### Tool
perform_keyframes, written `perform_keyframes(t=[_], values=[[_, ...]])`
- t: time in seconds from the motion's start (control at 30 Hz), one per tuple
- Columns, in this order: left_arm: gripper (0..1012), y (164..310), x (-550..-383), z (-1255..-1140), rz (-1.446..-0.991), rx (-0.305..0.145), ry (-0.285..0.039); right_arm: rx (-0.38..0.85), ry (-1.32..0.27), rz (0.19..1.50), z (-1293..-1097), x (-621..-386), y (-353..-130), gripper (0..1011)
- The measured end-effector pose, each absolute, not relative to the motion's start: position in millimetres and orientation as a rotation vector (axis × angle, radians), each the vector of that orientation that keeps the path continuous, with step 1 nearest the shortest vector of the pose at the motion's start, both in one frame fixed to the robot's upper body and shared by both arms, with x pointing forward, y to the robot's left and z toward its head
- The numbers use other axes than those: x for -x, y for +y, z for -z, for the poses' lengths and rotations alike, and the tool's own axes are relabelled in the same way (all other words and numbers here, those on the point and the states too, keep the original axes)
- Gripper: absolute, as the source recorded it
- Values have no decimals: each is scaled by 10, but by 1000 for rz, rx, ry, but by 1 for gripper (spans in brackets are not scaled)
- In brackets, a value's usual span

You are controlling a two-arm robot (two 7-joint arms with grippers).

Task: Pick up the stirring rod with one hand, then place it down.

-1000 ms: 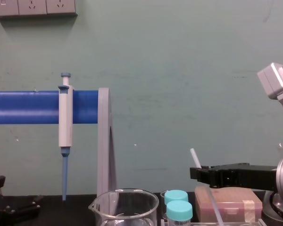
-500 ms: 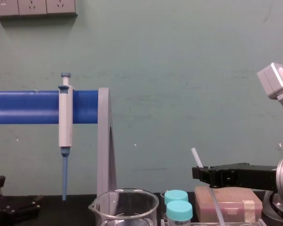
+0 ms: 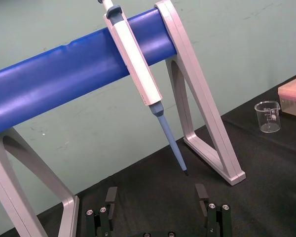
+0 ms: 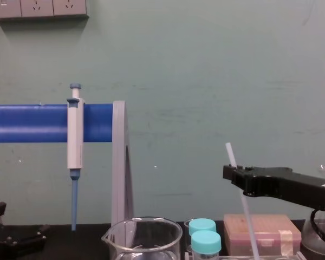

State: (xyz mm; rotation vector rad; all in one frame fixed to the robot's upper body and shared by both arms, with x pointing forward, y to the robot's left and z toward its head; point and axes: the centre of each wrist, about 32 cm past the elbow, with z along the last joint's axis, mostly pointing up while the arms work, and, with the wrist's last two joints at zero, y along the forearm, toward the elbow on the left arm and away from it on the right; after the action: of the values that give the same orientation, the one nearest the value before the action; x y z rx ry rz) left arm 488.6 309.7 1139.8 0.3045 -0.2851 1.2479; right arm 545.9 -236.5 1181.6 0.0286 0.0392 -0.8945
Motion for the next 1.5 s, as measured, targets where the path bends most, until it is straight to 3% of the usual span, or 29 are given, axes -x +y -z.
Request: perform_keyframes(t=[0.33, 0.83, 1.5], values=[[1000, 3097, -4886, -11398, -1248, -304, -285, -128, 12, 877, -11903, -5375, -2399, 72], [1000, 3097, -4886, -11398, -1248, -304, -285, -233, -144, 856, -12427, -5233, -2538, 72], [1000, 3097, -4886, -11398, -1248, -305, -285, -181, -211, 924, -12433, -5193, -2766, 72]])
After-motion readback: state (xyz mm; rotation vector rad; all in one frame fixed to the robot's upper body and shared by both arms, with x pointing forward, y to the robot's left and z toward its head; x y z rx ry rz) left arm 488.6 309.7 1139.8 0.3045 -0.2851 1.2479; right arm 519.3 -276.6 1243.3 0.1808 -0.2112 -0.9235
